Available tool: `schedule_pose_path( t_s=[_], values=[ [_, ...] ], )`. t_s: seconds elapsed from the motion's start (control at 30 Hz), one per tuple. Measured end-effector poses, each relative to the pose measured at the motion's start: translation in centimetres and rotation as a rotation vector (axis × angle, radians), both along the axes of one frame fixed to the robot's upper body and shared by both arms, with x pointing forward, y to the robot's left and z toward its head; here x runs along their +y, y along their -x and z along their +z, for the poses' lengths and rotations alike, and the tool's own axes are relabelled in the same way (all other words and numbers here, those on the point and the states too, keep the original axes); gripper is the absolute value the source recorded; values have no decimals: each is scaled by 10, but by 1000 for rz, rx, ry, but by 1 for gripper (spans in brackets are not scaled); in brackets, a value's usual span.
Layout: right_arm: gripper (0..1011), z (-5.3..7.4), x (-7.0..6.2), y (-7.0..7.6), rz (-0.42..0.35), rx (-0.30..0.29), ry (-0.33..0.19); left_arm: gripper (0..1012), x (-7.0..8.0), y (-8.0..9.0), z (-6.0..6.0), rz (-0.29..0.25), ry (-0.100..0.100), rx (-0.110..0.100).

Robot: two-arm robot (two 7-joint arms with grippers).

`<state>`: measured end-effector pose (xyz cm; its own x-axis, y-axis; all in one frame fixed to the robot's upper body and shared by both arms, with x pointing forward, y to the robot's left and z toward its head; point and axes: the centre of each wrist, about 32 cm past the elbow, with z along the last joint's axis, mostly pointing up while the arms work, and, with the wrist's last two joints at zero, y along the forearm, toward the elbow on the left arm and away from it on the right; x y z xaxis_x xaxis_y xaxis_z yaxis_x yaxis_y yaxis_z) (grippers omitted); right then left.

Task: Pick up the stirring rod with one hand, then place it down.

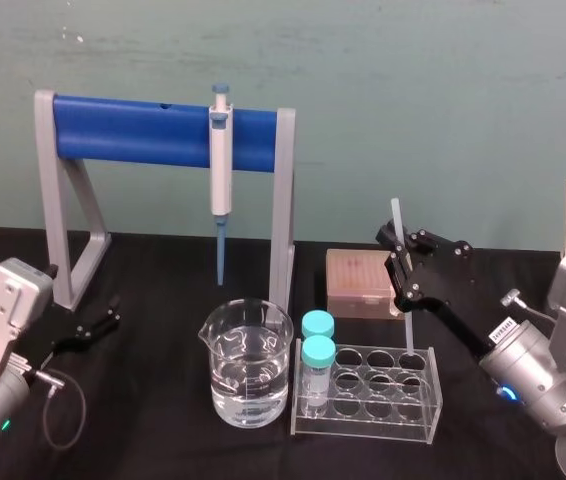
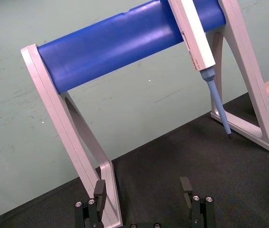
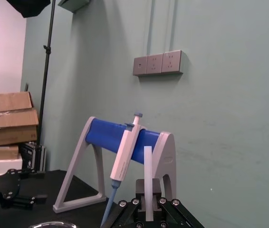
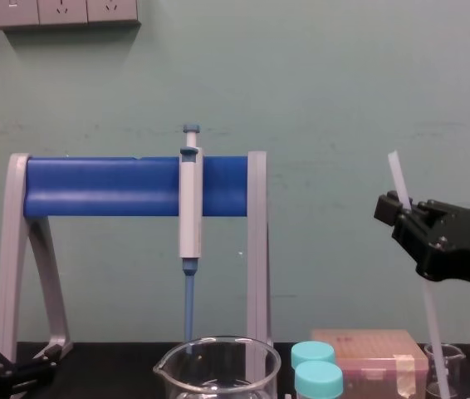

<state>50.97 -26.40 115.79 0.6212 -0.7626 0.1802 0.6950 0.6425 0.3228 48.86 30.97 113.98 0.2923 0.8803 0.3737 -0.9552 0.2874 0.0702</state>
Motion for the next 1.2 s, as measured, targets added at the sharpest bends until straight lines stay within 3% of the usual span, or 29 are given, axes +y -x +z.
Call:
schedule_pose_path(
  t_s=[0.43, 1.2],
  values=[
    [71, -7, -1, 2, 8, 15, 12, 1001, 0, 0, 0, 0, 0, 0],
    [71, -15, -6, -6, 7, 24, 26, 1000, 0, 0, 0, 0, 0, 0]
  ],
)
